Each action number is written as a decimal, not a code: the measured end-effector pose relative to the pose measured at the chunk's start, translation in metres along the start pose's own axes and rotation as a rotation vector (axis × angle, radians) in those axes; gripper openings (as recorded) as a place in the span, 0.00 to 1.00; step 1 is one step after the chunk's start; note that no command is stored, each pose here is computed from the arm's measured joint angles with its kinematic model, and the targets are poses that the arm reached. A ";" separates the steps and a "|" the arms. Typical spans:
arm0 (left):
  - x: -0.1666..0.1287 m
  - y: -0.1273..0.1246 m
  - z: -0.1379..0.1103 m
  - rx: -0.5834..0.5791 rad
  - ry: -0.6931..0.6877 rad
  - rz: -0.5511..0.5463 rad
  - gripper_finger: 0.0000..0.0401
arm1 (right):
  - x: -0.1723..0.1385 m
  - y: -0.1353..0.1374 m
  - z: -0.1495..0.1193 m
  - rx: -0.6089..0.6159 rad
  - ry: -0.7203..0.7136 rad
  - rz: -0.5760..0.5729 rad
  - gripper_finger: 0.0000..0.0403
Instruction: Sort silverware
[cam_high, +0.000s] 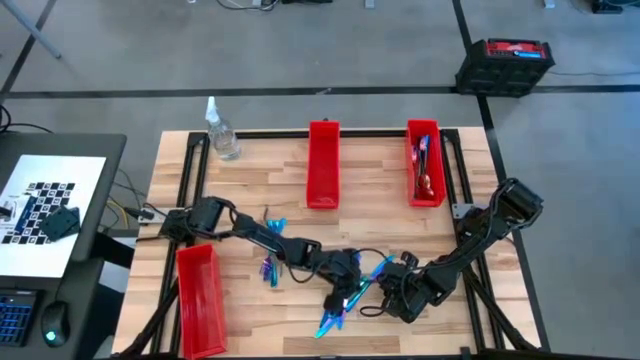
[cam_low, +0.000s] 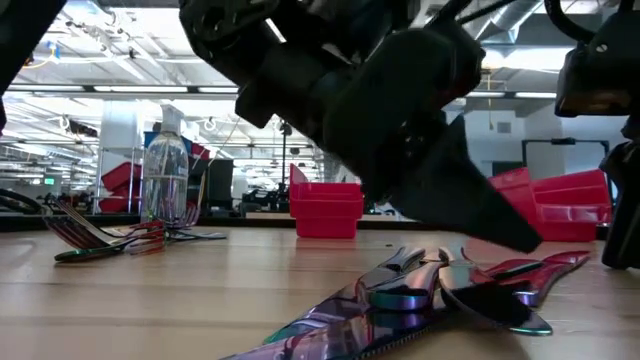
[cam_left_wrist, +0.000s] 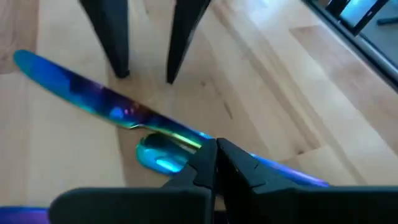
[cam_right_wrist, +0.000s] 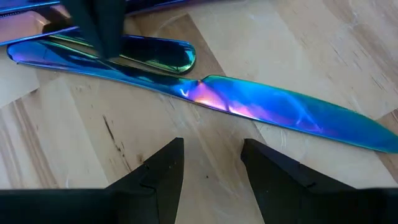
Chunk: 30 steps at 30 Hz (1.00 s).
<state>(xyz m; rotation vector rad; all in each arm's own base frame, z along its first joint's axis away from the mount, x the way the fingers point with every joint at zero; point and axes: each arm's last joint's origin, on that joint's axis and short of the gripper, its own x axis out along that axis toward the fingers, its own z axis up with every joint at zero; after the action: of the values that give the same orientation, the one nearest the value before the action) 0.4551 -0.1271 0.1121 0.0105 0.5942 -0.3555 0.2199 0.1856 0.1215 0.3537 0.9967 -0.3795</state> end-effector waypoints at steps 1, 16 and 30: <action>-0.001 0.001 -0.001 0.000 0.019 0.003 0.00 | 0.000 0.000 0.000 -0.001 0.000 0.000 0.40; -0.010 0.004 -0.023 -0.011 0.310 0.006 0.00 | 0.000 0.000 0.000 -0.054 0.002 0.000 0.40; -0.031 0.005 -0.029 0.007 0.519 0.004 0.00 | 0.000 -0.001 0.000 -0.079 0.010 -0.007 0.40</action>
<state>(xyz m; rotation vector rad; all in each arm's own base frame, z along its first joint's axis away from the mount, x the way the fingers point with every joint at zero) 0.4173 -0.1090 0.1048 0.1130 1.1058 -0.3515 0.2196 0.1849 0.1213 0.2810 1.0201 -0.3434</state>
